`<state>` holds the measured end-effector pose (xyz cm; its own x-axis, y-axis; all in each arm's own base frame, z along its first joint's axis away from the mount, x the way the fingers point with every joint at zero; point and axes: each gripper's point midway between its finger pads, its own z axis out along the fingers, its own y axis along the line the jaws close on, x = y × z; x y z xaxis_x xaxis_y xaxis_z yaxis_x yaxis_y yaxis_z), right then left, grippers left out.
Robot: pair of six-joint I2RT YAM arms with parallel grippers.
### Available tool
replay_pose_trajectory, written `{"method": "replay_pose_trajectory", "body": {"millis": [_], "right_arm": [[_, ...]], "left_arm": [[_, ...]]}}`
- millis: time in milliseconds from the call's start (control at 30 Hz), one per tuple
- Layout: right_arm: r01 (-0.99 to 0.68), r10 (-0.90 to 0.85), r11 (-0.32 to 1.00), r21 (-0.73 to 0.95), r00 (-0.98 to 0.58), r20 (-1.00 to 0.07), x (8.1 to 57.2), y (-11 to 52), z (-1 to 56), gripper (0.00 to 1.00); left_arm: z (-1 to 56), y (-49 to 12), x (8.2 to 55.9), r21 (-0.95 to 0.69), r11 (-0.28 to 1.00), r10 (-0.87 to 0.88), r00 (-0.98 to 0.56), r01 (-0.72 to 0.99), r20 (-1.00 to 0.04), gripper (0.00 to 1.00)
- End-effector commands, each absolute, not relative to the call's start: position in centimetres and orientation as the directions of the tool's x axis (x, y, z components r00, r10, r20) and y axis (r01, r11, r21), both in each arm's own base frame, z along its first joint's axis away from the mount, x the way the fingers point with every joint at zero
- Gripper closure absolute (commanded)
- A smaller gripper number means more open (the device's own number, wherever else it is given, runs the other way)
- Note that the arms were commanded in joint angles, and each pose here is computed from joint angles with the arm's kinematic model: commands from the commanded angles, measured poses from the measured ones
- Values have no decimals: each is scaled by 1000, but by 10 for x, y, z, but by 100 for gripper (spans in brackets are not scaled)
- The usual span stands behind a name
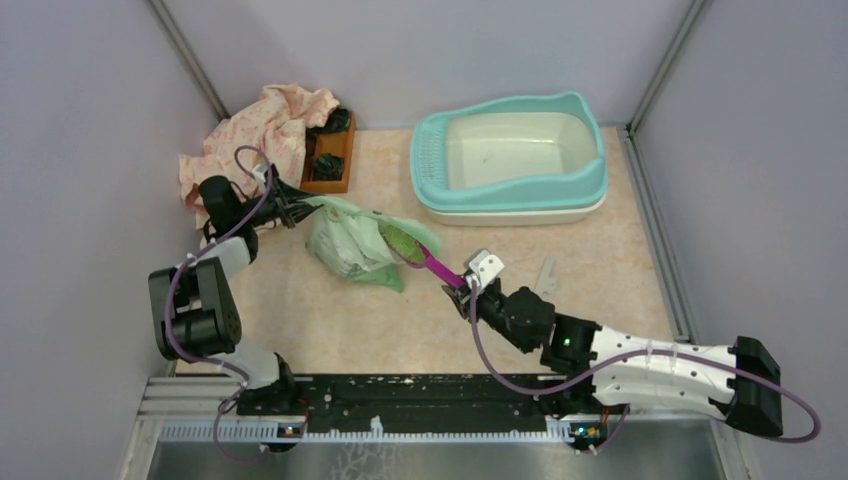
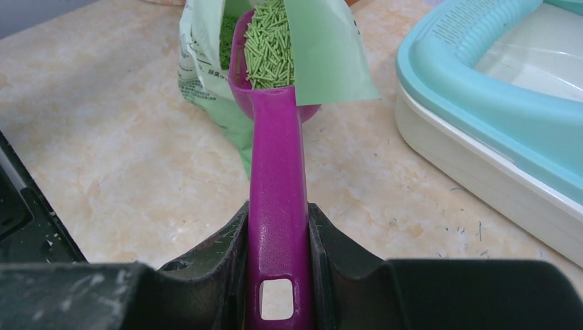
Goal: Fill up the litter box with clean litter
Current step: 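Scoop the cat litter from the cat litter bag, then pour the cat litter into the litter box.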
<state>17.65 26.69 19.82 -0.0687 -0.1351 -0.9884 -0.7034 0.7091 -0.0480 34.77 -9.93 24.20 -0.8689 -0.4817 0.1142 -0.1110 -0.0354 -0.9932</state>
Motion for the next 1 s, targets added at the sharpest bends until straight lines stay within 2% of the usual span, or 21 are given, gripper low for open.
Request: {"method": "replay_pose_trajectory", "body": {"millis": [0, 200, 300, 567, 967], "right_arm": [[-662, -11, 749, 10, -28, -1000, 182, 259, 223, 100], [-654, -2, 756, 6, -13, -1000, 189, 273, 223, 100], [-669, 62, 740, 67, -31, -998, 182, 265, 221, 100], [-688, 42, 725, 29, 1, -999, 190, 291, 228, 100], [-687, 79, 725, 42, 23, -997, 178, 257, 253, 100]], "left_arm": [[272, -95, 352, -998, 10, -495, -867, 58, -56, 100], [272, -95, 351, -998, 14, -494, -868, 53, -53, 100], [273, -95, 351, -999, 18, -489, -871, 48, -51, 100], [275, -95, 351, -999, 29, -494, -868, 40, -49, 100], [270, -89, 371, -1000, 20, -525, -851, 3, -13, 100]]}}
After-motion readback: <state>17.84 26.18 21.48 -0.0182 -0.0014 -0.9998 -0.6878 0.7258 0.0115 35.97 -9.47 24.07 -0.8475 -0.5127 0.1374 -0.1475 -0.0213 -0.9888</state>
